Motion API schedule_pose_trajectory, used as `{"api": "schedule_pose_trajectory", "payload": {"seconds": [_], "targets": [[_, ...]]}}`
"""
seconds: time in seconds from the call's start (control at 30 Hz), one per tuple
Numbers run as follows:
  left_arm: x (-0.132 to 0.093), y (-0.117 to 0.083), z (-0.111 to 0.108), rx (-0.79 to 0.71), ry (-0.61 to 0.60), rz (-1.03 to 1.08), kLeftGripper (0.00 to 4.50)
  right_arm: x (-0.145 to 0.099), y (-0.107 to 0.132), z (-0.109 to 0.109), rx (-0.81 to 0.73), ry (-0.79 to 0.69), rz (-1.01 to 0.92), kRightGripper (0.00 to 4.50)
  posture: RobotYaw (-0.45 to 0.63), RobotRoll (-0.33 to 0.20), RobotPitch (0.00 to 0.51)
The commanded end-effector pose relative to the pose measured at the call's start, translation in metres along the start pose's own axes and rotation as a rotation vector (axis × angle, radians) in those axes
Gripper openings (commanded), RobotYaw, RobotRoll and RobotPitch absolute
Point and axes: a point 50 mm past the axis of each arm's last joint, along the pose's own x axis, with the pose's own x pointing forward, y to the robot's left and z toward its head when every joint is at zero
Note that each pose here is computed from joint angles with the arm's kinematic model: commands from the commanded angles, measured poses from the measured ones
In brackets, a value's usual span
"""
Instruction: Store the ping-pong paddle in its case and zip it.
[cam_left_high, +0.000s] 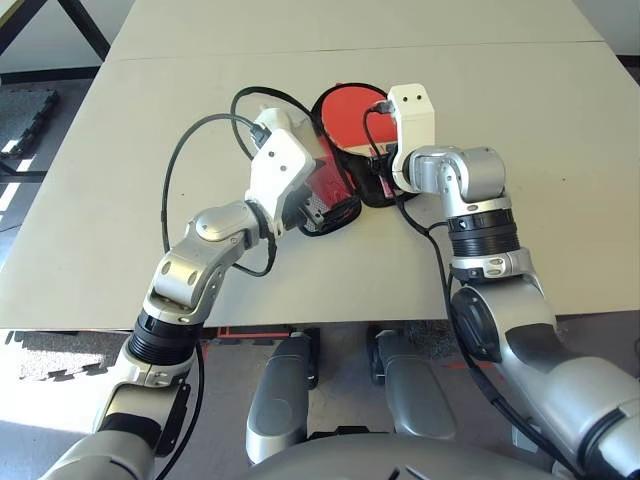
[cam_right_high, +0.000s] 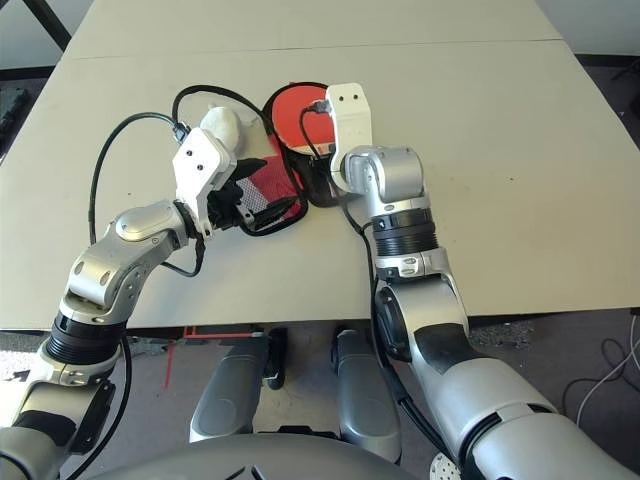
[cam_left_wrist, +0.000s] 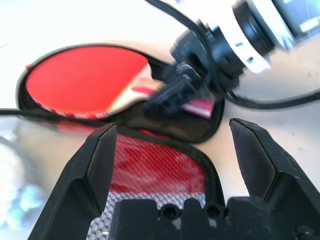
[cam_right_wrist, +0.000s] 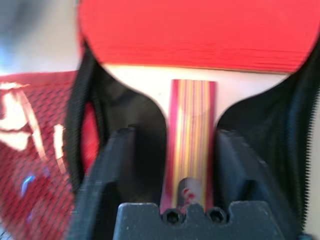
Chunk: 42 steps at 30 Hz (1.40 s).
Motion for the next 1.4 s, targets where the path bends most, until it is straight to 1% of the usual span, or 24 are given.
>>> {"api": "schedule_pose_trajectory", "payload": {"seconds": [0.03,0.07,0.1,0.2,0.27,0.3,0.33,0.4,0.47,0.5,0.57,0.6,0.67,0.73,0.83,0.93,1.03,1.13,1.2,1.27,1.4], "targets": [[-0.023,0.016,0.042,0.071,-0.07,0.021,4.5,-0.009,-0.005,0.003,-0.03,-0.014,0.055,4.35,0.22,0.0,0.239],[-0.031,0.021,0.052,0.098,-0.067,0.029,4.5,-0.012,-0.007,0.005,-0.052,-0.019,0.072,4.46,0.22,0.0,0.237],[-0.04,0.027,0.058,0.128,-0.051,0.039,4.5,-0.015,-0.01,0.007,-0.07,-0.028,0.082,4.46,0.23,0.0,0.237],[-0.059,0.041,0.065,0.182,0.009,0.087,4.5,-0.021,-0.019,0.011,-0.099,-0.043,0.1,4.46,0.23,0.0,0.237],[-0.075,0.055,0.063,0.21,0.08,0.137,4.5,-0.026,-0.028,0.014,-0.113,-0.06,0.121,4.46,0.24,0.0,0.236],[-0.083,0.062,0.06,0.215,0.117,0.169,4.5,-0.027,-0.033,0.015,-0.117,-0.072,0.124,4.46,0.24,0.0,0.236],[-0.091,0.07,0.051,0.224,0.178,0.198,4.5,-0.029,-0.038,0.018,-0.113,-0.095,0.126,4.46,0.24,0.0,0.237],[-0.1,0.08,0.035,0.241,0.265,0.225,4.5,-0.031,-0.046,0.022,-0.085,-0.13,0.123,4.46,0.23,0.0,0.239],[-0.104,0.086,0.02,0.23,0.304,0.243,4.5,-0.032,-0.051,0.028,-0.067,-0.19,0.132,4.46,0.22,0.0,0.241],[-0.105,0.089,0.011,0.229,0.332,0.248,4.5,-0.033,-0.054,0.029,-0.057,-0.208,0.129,4.46,0.22,0.0,0.241],[-0.107,0.092,0.0,0.24,0.369,0.25,4.5,-0.033,-0.057,0.03,-0.046,-0.225,0.124,4.46,0.21,0.0,0.243],[-0.104,0.094,-0.007,0.22,0.362,0.255,4.5,-0.034,-0.06,0.031,-0.021,-0.243,0.129,4.46,0.21,0.0,0.245],[-0.092,0.092,-0.022,0.187,0.353,0.242,4.5,-0.036,-0.067,0.031,0.018,-0.295,0.138,4.46,0.2,0.0,0.246],[-0.077,0.086,-0.032,0.172,0.337,0.209,4.5,-0.036,-0.074,0.029,0.05,-0.325,0.124,4.46,0.19,0.0,0.248],[-0.06,0.079,-0.041,0.18,0.334,0.169,4.5,-0.037,-0.081,0.027,0.099,-0.397,0.155,4.46,0.18,0.0,0.251],[-0.04,0.068,-0.045,0.19,0.316,0.111,4.5,-0.039,-0.096,0.022,0.09,-0.45,0.103,4.46,0.16,0.0,0.251],[-0.022,0.058,-0.037,0.197,0.26,0.06,4.5,-0.04,-0.11,0.015,0.107,-0.453,0.046,4.46,0.16,0.0,0.251],[0.0,0.045,-0.018,0.208,0.177,0.004,4.5,-0.041,-0.124,0.009,0.143,-0.454,-0.004,4.46,0.15,0.0,0.25],[0.021,0.032,-0.005,0.195,0.106,-0.033,4.5,-0.042,-0.132,0.006,0.184,-0.452,-0.014,4.46,0.15,0.0,0.252],[0.046,0.013,0.004,0.17,0.037,-0.072,4.5,-0.045,-0.135,0.005,0.231,-0.459,0.014,4.46,0.15,0.0,0.252],[0.089,-0.022,0.005,0.15,-0.01,-0.103,4.5,-0.05,-0.136,0.006,0.268,-0.417,0.071,4.46,0.14,0.0,0.252]]}}
